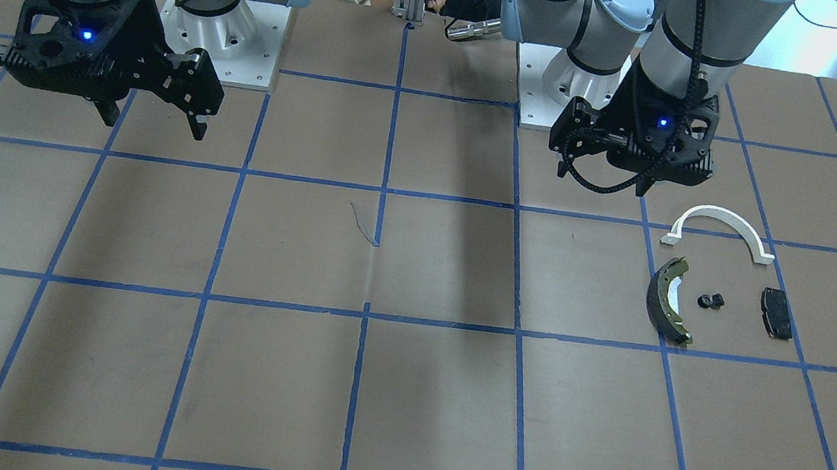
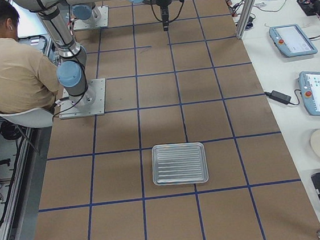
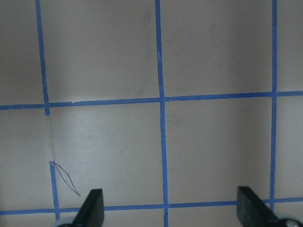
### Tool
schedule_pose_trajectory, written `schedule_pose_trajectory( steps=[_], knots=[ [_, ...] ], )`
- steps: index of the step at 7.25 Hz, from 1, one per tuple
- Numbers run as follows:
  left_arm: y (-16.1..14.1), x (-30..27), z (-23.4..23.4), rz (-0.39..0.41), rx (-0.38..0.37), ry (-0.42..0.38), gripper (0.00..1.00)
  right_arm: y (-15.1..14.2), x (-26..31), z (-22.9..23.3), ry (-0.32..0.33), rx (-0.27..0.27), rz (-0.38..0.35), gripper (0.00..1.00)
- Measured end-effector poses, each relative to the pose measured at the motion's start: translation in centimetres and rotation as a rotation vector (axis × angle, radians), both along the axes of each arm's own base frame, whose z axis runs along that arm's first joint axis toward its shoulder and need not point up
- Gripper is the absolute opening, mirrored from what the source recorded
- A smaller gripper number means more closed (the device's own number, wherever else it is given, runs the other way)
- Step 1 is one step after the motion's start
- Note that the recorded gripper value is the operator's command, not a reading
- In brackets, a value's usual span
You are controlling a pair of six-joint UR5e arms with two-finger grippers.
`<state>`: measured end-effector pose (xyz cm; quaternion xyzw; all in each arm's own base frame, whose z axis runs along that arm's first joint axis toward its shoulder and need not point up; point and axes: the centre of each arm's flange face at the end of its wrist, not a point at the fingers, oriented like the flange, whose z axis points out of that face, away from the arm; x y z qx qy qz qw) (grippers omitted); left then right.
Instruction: Place bearing gear from tray to pile
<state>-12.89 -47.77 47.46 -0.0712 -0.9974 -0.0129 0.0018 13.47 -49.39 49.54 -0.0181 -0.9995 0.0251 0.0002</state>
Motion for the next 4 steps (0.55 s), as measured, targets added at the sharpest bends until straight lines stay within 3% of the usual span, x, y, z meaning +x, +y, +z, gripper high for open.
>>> schedule_pose_trajectory(
  steps=[4],
  knots=[
    [1.09, 0.19, 0.24, -0.004, 0.017, -0.007, 1.0, 0.0, -0.02, -0.02, 0.0, 0.0, 0.0, 1.0]
  ],
)
